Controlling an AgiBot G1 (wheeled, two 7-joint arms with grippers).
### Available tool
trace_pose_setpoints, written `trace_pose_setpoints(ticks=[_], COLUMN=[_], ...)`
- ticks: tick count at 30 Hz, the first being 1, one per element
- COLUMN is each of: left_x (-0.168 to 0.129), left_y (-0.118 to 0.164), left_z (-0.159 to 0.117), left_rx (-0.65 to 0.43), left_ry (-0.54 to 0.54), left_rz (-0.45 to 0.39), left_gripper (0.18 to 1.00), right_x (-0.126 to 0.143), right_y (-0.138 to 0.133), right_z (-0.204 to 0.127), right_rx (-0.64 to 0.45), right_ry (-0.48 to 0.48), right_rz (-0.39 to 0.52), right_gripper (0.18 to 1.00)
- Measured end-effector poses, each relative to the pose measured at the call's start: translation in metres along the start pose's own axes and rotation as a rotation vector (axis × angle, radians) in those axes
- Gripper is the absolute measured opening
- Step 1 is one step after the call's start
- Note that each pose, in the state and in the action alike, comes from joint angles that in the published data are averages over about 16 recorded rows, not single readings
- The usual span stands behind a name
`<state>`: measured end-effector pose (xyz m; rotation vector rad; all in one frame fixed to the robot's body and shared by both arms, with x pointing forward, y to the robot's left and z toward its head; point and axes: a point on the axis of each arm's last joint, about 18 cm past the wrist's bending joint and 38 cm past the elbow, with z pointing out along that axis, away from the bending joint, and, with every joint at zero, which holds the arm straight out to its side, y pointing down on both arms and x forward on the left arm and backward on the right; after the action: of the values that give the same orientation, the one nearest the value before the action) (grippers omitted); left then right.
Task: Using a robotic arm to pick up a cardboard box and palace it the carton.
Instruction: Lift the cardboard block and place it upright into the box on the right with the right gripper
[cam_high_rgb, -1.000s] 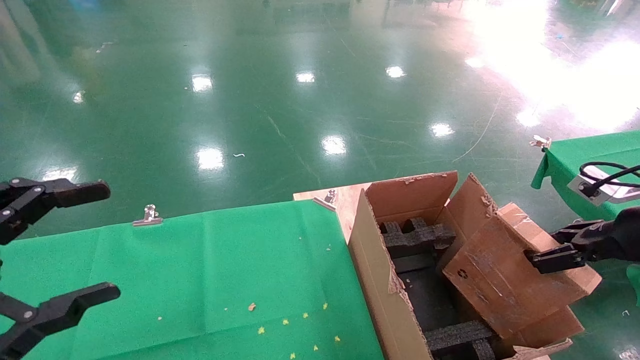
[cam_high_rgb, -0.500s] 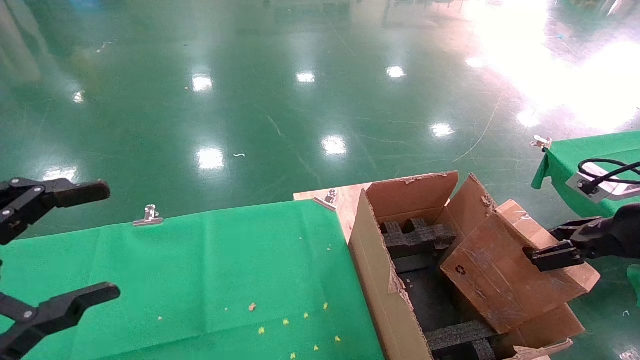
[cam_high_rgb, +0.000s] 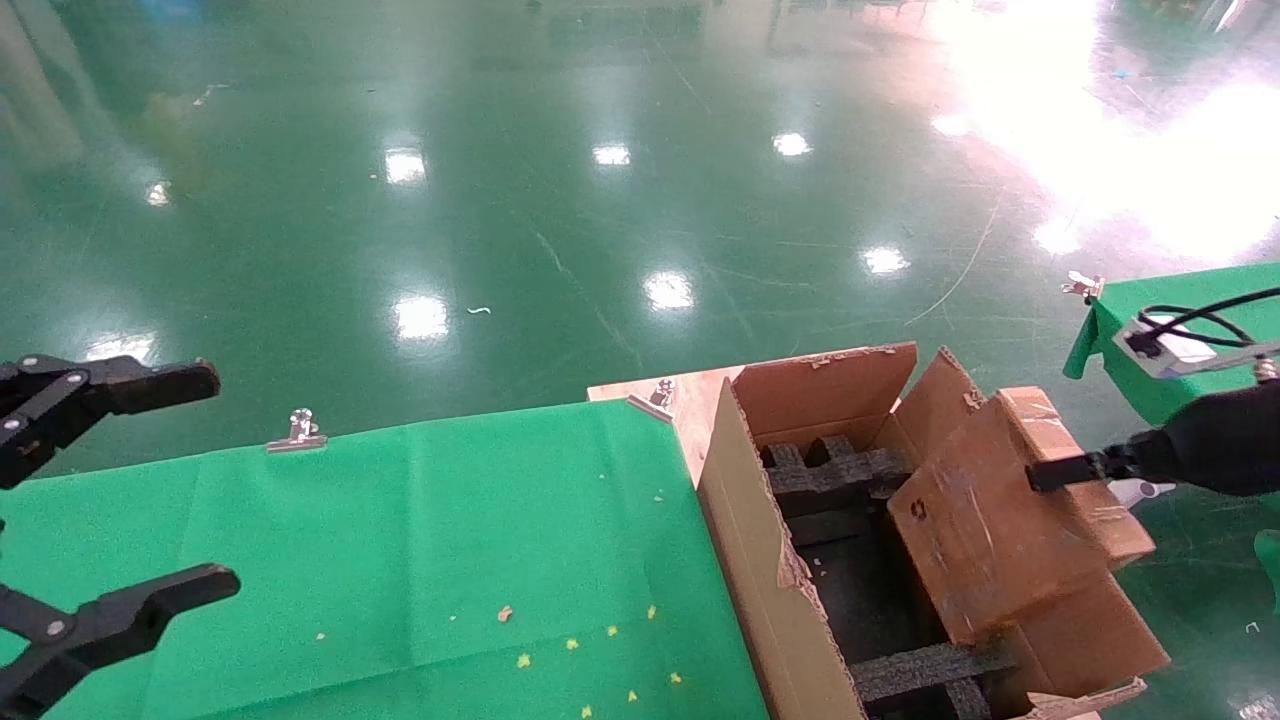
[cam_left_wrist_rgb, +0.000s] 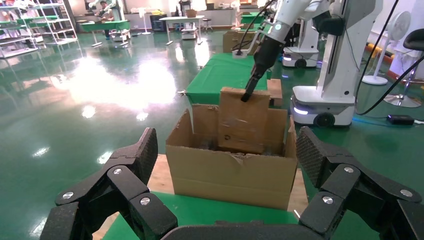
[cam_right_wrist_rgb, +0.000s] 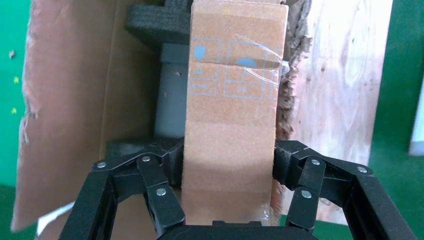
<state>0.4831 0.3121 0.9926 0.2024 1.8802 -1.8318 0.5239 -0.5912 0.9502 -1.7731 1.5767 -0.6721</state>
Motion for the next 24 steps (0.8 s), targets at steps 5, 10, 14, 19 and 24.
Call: trace_pose_setpoints(ticks=[5, 10, 14, 19, 24], left_x=[0.000, 0.000, 0.000, 0.000, 0.000], left_y=[0.000, 0.000, 0.000, 0.000, 0.000], left_z=[0.000, 0.000, 0.000, 0.000, 0.000], left_rx=[0.000, 0.000, 0.000, 0.000, 0.000], left_ry=[0.000, 0.000, 0.000, 0.000, 0.000], left_rz=[0.000, 0.000, 0.000, 0.000, 0.000], left_gripper=[1.000, 1.000, 1.000, 1.000, 1.000], right_x=[-0.002, -0.005, -0.008, -0.013, -0.018], right_y=[-0.006, -0.011, -0.012, -0.013, -0.011], right_z=[0.013, 0.021, 0.025, 0.030, 0.039], right_rx=[0.002, -0.001, -0.004, -0.007, -0.011], right_ry=[0.043, 0.091, 0.126, 0.162, 0.182], right_rz=[0.052, 0.051, 0.034, 0.015, 0.004], right_gripper=[0.295, 0.295, 0.294, 0.293, 0.293])
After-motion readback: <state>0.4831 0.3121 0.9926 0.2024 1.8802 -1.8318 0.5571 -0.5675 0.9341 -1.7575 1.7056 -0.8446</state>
